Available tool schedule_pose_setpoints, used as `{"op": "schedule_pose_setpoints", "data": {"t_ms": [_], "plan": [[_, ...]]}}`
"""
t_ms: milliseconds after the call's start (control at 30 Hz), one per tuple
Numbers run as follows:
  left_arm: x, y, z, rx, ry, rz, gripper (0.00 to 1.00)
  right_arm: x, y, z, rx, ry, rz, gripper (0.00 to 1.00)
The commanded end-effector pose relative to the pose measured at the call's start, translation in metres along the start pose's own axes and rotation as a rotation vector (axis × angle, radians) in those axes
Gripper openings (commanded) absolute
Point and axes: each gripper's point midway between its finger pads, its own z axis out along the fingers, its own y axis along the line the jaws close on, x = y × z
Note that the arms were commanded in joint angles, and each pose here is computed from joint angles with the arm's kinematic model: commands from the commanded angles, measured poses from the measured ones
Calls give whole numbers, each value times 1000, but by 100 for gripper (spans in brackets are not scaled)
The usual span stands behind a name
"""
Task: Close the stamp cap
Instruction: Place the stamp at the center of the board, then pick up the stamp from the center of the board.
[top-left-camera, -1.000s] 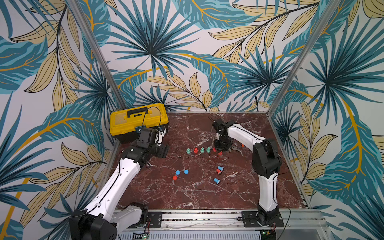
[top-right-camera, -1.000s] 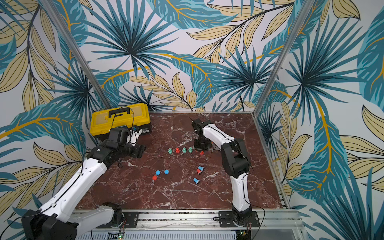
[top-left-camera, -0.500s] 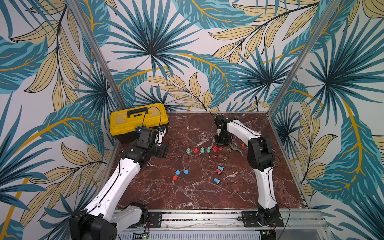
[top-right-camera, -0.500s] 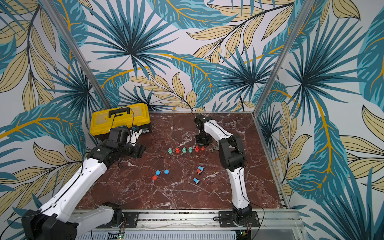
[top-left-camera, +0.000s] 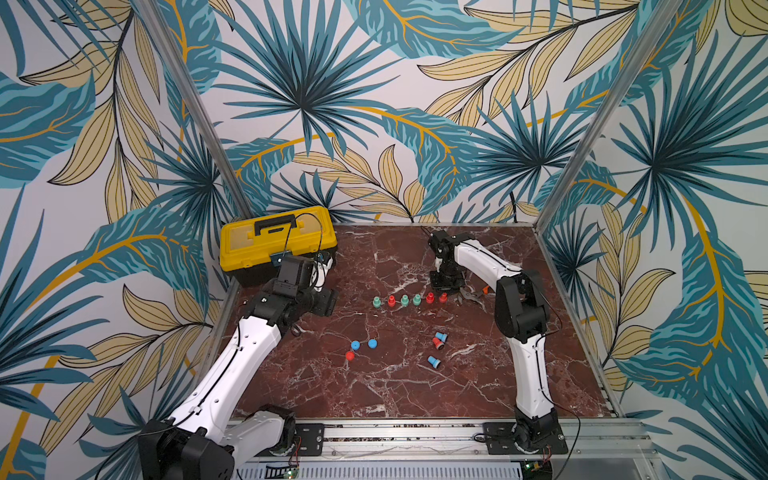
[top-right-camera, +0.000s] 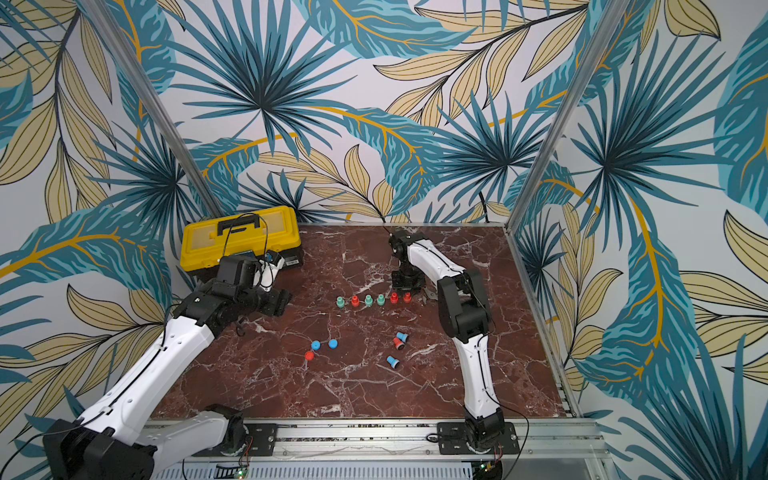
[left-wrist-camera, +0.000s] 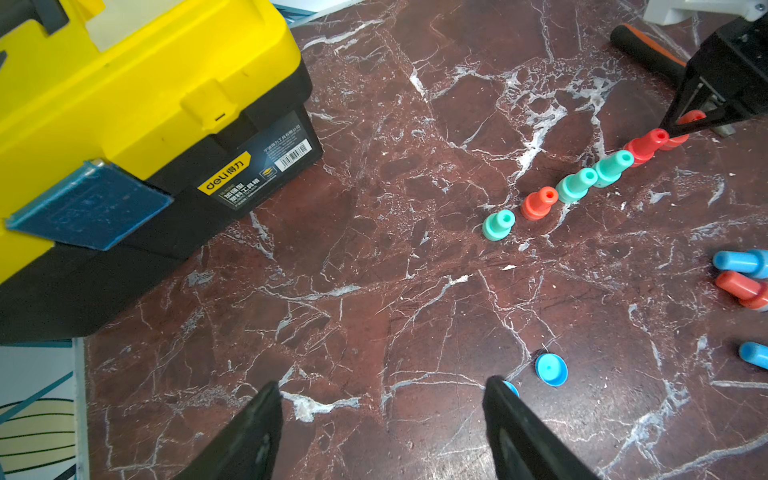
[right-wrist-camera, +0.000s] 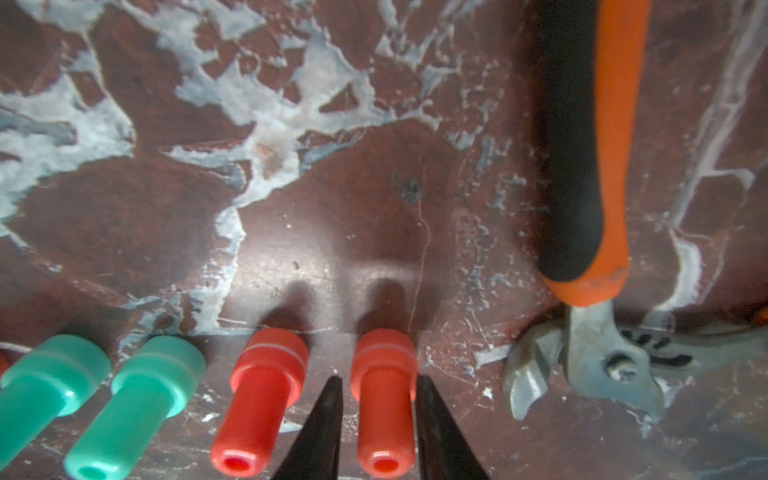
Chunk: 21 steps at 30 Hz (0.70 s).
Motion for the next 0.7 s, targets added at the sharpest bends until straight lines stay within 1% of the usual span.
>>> {"op": "schedule_pose_setpoints", "data": {"t_ms": [0,167,333,500,667], "plan": [[-2,3,-3,-9,-11,0,78,3,-4,-27,3,-23,1,32],[-2,3,-3,-9,-12,0,78,6,-4,-51,-13,-60,4,33],[-2,3,-3,-9,-13,1,78,18,-1,-70,-47,-82,4,32],[-2,3,-3,-7,-14,0,78,45,9,-78,-83,-79,-20,32],[-2,2,-4,-4,-15,0,78,85,25,-77,-88,-49,-83,32]]}}
